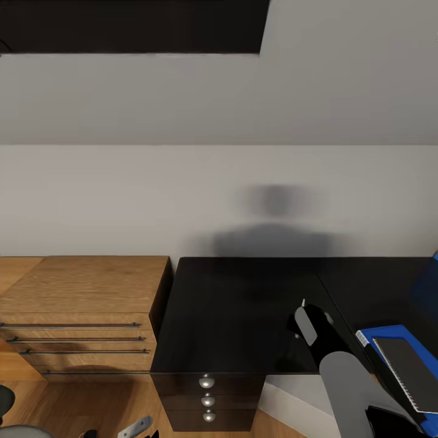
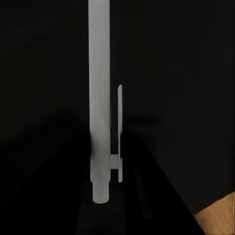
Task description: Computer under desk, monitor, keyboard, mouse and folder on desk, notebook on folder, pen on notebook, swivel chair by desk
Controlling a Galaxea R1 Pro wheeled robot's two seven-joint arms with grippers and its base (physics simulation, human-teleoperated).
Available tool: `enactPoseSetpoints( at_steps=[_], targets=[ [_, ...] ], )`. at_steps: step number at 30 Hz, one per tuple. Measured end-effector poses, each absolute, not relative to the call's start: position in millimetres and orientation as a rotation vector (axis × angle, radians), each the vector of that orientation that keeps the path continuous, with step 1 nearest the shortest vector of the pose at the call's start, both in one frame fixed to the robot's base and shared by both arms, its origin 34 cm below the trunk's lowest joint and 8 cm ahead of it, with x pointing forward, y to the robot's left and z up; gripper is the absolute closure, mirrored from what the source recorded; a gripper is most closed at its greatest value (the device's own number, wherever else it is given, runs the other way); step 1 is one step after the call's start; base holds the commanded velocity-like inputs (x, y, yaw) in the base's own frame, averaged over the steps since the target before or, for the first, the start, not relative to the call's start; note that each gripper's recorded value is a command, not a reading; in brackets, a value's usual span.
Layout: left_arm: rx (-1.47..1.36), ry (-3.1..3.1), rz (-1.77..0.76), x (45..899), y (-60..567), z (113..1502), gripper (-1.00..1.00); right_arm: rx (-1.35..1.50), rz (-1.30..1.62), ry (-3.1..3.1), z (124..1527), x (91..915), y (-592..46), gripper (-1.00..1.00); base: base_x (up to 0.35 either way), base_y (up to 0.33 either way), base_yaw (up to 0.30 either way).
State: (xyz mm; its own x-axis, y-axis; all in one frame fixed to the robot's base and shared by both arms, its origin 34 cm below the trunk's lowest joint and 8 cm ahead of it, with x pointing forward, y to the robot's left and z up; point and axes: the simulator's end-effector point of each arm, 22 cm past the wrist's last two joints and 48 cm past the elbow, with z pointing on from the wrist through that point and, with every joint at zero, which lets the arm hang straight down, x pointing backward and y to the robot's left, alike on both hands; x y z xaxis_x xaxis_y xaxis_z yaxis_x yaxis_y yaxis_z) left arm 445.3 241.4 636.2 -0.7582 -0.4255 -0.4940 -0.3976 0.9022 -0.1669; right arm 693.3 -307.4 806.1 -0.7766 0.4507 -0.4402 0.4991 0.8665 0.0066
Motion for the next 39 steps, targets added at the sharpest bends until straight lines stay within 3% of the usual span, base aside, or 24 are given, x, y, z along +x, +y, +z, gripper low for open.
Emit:
enactPoseSetpoints(
  at_steps=[12,39],
  targets=[
    [-0.592,2.526,-0.068,442,242,648,-1.0,0.48,-0.198,2.692,818,686,-284,1.0,0.0,0.0,-0.047],
    [-0.596,2.54,-0.063,423,240,647,-1.0,0.459,-0.209,2.697,827,683,-285,1.0,0.0,0.0,-0.232]
  ],
)
